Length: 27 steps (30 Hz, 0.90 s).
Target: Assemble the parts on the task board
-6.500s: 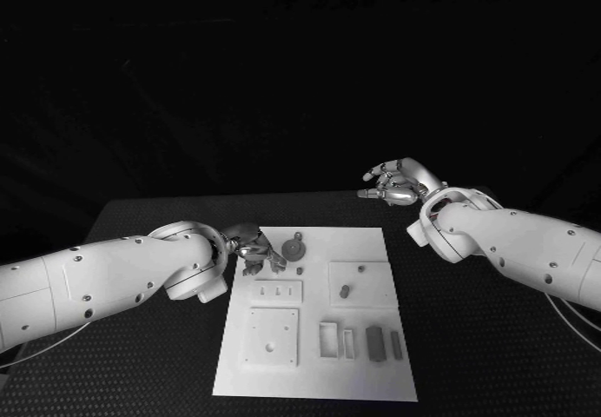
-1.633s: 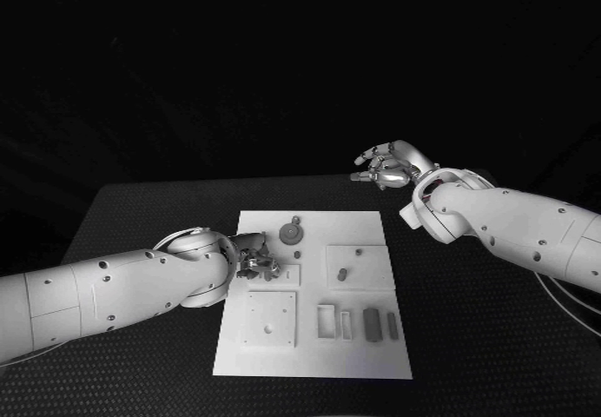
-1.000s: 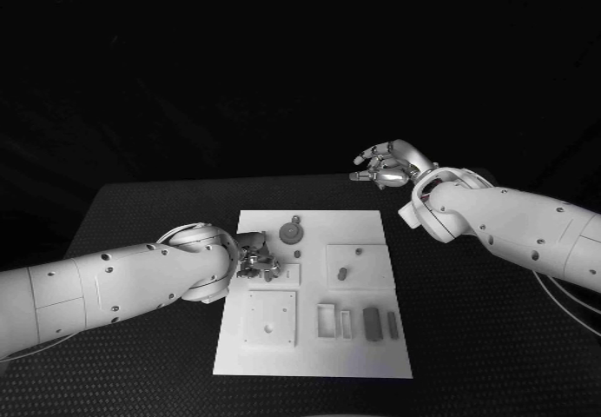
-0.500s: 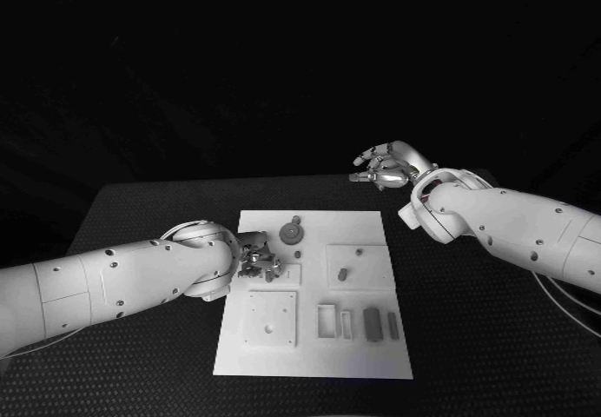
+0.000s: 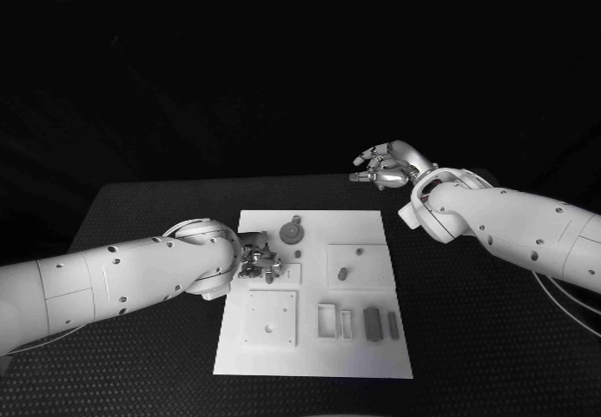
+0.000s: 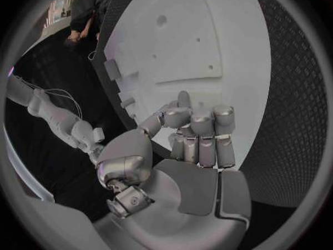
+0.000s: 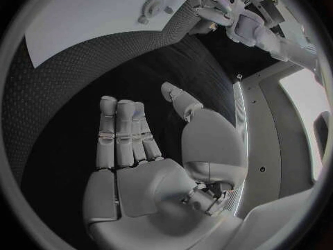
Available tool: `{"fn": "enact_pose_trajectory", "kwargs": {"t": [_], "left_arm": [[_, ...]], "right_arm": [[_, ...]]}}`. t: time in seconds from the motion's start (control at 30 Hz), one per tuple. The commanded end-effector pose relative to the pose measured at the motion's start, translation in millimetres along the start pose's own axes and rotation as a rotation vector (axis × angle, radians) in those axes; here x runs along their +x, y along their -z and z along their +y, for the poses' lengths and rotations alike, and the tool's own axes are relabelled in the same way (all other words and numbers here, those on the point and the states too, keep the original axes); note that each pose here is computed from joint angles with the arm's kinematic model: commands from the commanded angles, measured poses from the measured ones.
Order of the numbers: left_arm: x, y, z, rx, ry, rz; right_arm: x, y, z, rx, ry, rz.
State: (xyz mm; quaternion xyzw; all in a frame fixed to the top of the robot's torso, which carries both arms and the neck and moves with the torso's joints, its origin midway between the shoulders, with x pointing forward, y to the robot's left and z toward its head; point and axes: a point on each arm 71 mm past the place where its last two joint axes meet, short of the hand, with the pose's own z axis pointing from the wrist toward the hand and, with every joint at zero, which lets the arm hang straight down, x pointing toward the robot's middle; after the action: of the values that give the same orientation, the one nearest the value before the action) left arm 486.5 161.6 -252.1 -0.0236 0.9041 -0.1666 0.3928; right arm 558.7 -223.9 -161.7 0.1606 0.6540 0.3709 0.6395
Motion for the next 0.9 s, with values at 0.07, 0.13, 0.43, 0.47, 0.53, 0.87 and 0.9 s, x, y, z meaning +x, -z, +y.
{"fn": "enact_pose_trajectory", "kwargs": {"t": [0.07,0.13,0.43,0.47,0.53,0.87,0.9], "left_arm": [[5.7,-1.0,-3.2,0.008,-0.023,0.038],[5.1,-1.1,-3.2,0.009,-0.027,0.032],[4.6,-1.5,-4.7,0.015,-0.025,0.024],[4.6,-1.5,-4.8,0.015,-0.025,0.024],[4.6,-1.5,-4.9,0.016,-0.026,0.025],[3.3,-2.1,-3.0,0.011,-0.023,0.020],[3.2,-2.0,-2.7,0.010,-0.022,0.019]], "right_arm": [[1.3,0.0,0.7,-0.006,0.000,0.013],[1.3,0.0,0.8,-0.006,0.000,0.013],[1.3,0.0,0.7,-0.006,0.000,0.013],[1.3,0.0,0.7,-0.006,0.000,0.013],[1.2,0.0,0.6,-0.006,0.000,0.013],[1.2,0.1,0.7,-0.006,0.000,0.013],[1.1,0.1,0.6,-0.006,0.000,0.013]]}}
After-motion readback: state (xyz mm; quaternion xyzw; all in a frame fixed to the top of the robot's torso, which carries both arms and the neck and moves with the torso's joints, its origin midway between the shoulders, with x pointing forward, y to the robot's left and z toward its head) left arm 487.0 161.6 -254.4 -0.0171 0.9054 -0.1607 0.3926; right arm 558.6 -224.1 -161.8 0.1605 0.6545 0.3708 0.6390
